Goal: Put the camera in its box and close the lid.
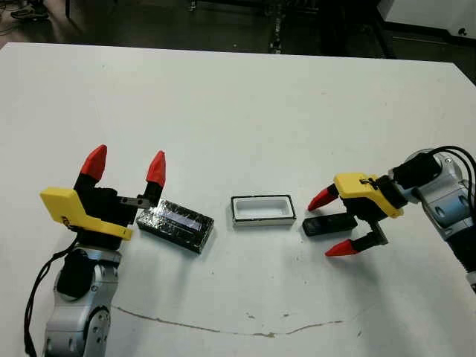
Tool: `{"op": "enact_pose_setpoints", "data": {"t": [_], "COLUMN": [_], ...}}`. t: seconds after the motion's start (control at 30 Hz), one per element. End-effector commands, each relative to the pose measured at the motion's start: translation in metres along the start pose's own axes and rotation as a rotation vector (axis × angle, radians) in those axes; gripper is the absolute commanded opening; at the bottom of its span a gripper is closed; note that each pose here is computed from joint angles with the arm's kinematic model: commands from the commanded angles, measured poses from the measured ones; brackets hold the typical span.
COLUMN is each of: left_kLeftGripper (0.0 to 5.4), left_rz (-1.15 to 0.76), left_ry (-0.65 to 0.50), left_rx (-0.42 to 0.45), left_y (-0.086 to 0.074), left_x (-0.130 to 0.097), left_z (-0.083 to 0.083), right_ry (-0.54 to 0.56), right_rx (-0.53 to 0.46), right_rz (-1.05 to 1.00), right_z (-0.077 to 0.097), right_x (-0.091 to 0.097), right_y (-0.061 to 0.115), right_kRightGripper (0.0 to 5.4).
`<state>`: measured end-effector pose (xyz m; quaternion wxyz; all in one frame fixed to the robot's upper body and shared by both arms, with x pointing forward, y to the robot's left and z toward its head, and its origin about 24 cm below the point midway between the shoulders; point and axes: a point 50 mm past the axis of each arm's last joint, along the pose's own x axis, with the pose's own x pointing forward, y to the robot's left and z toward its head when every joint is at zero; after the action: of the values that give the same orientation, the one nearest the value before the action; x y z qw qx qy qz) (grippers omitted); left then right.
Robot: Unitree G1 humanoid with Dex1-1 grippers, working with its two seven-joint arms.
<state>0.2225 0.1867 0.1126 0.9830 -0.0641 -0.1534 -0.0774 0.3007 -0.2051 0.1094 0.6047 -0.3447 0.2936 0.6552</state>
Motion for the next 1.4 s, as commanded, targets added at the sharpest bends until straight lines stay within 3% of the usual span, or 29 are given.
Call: {"op": "enact_pose_setpoints", "data": {"t": [0.03,0.63,1.0,1.27,1.4], "left_kLeftGripper": [5.40,5.40,5.40,5.40,5.40], "left_rz": [0.003,0.004,0.007,0.007,0.007], "left_ry": [0.014,0.010,0.023,0.024,0.026], "left_rx": [0.000,-0.007,-0.011,0.005,0.001], "left_y": [0.001,0.000,0.000,-0.001,-0.002], "left_x": [-0.002,-0.003,-0.003,-0.003,-0.003], "left_z": [-0.001,-0.001,-0.002,-0.002,-0.002], "right_ry": [-0.020,-0.073,-0.117,-0.098,-0.184], "right_rx": [0.035,0.072,0.061,0.137,0.183], "right_rz": [-0.004,-0.079,-0.176,-0.309,-0.347], "right_z": [-0.008,-0.013,-0.010,0.003,0.013], "right_x": [0.005,0.010,0.000,-0.040,-0.055], "right_y": [0.005,0.007,0.000,-0.020,-0.031], "right_kRightGripper": [4.51,1.66,1.66,1.66,1.66]}}
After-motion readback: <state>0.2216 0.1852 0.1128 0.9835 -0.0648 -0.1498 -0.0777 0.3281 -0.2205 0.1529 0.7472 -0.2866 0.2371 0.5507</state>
